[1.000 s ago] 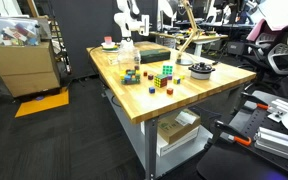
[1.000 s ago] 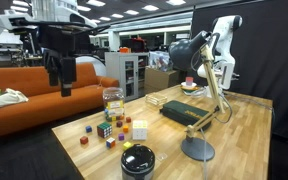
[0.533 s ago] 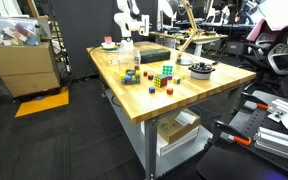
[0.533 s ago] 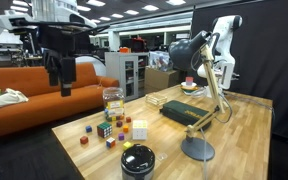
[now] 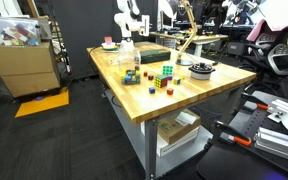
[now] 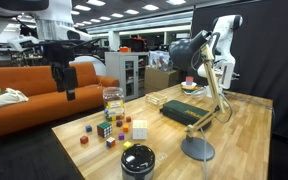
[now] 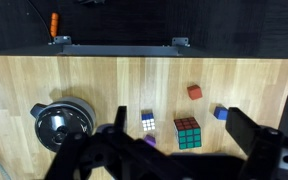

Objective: Pick up the orange block from the table and move it forward.

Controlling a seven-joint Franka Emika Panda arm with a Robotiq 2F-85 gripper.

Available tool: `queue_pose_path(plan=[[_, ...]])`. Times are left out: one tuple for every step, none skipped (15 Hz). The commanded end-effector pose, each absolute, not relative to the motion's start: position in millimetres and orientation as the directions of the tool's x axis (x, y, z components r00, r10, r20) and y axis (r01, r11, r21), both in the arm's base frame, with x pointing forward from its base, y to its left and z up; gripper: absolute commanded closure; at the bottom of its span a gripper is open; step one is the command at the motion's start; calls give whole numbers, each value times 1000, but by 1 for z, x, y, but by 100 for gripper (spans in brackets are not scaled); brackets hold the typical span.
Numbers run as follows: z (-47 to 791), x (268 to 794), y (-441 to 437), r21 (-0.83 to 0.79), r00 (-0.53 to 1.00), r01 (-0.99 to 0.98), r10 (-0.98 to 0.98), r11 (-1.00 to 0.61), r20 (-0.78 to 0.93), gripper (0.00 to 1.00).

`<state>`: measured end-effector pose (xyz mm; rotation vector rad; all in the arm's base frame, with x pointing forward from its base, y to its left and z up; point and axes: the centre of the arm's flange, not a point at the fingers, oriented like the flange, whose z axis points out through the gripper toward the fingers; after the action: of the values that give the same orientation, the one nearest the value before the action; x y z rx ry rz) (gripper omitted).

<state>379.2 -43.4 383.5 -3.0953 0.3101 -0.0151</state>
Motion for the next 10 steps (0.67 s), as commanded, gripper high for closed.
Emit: queue_pose_path(plan=[[383, 379, -44, -32, 980, -198, -199, -980, 6, 0], [384, 379, -45, -33, 980, -200, -200, -979, 8, 0], [385, 379, -46, -35, 979, -203, -203, -979, 10, 0], [386, 379, -46, -35, 979, -203, -203, -979, 11, 0], [386, 379, -46, -35, 979, -203, -203, -979, 11, 0], [386, 379, -46, -35, 979, -203, -203, -979, 11, 0], [385, 381, -45, -32, 976, -217, -218, -976, 22, 0], [383, 384, -39, -21, 974, -223, -224, -975, 30, 0], [379, 387, -32, -20, 974, -224, -224, -974, 37, 0], [373, 393, -20, -5, 975, -217, -217, -976, 41, 0]])
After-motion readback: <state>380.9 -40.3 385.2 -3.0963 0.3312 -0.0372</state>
